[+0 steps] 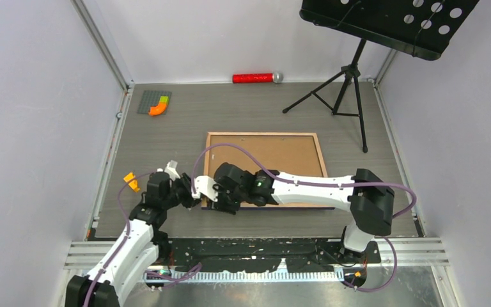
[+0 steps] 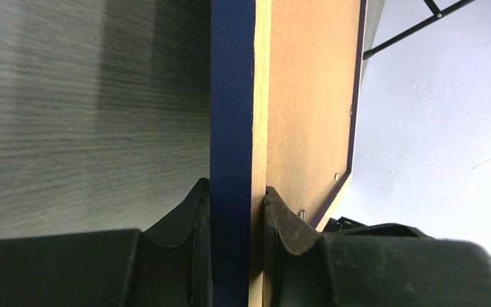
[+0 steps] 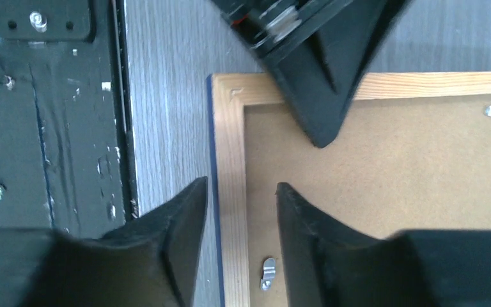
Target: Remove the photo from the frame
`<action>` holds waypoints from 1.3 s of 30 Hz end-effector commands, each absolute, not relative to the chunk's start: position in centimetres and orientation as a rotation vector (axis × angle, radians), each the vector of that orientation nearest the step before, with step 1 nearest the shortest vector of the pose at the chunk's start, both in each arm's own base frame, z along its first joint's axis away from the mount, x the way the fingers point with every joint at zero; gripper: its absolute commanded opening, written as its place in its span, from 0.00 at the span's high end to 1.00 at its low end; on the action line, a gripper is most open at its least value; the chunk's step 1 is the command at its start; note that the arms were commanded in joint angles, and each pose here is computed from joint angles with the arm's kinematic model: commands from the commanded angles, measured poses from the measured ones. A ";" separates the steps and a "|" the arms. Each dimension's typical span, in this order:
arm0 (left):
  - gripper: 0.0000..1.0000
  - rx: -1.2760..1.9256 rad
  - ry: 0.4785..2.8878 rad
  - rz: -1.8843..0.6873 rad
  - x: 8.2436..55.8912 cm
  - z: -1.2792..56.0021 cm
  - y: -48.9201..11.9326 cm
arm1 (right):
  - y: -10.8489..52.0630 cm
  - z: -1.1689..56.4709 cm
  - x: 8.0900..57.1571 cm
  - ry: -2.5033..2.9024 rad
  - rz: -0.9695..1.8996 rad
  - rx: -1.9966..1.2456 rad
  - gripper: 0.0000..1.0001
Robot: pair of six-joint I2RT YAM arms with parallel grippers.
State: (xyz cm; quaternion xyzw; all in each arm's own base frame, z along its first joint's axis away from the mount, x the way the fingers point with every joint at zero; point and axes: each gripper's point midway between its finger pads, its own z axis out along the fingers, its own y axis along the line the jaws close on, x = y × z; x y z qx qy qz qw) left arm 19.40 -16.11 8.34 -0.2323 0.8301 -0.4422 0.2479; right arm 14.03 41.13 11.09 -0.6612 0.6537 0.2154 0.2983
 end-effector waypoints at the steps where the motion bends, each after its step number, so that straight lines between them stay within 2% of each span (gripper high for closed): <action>1: 1.00 -0.734 2.233 -1.257 20.0 11.4 -16.4 | 42.8 18.8 16.4 1.531 0.556 -1.543 0.37; 5: 1.00 -0.798 2.259 -1.193 19.7 13.5 -15.7 | 38.9 20.0 16.8 1.493 0.444 -1.503 0.22; 11: 1.00 -0.833 2.310 -1.132 19.1 15.9 -15.2 | 32.8 18.6 15.3 1.498 0.354 -1.546 0.07; 18: 1.00 -0.887 2.375 -1.152 18.8 16.1 -15.7 | 31.4 16.3 14.8 1.494 0.220 -1.622 0.05; 21: 1.00 -0.890 2.365 -1.169 18.6 16.6 -15.7 | 30.8 15.1 17.0 1.501 0.036 -1.546 0.05; 27: 1.00 -0.874 2.347 -1.153 18.1 17.8 -15.4 | 32.0 14.9 19.9 1.426 -0.097 -1.392 0.05; 29: 1.00 -0.871 2.362 -1.150 17.9 17.8 -15.3 | 32.6 15.0 20.7 1.408 -0.140 -1.379 0.11; 31: 1.00 -0.867 2.367 -1.156 17.7 18.0 -15.4 | 32.9 15.2 21.3 1.392 -0.182 -1.357 0.25; 33: 1.00 -0.863 2.364 -1.172 17.7 18.2 -15.5 | 32.8 15.6 22.0 1.375 -0.235 -1.325 0.49; 34: 1.00 -0.859 2.363 -1.177 17.6 18.3 -15.6 | 32.6 16.1 22.4 1.376 -0.261 -1.290 0.56; 35: 1.00 -0.857 2.358 -1.177 17.6 18.4 -15.6 | 32.5 16.1 22.5 1.372 -0.277 -1.289 0.71; 37: 1.00 -0.836 2.337 -1.183 17.6 18.9 -15.5 | 32.3 16.8 22.7 1.369 -0.278 -1.252 0.91; 38: 1.00 -0.803 2.314 -1.189 17.8 19.5 -15.5 | 32.1 17.4 22.7 1.365 -0.271 -1.235 0.93; 39: 0.90 -0.735 2.287 -1.200 17.9 20.5 -15.6 | 32.0 17.9 22.7 1.368 -0.262 -1.209 0.94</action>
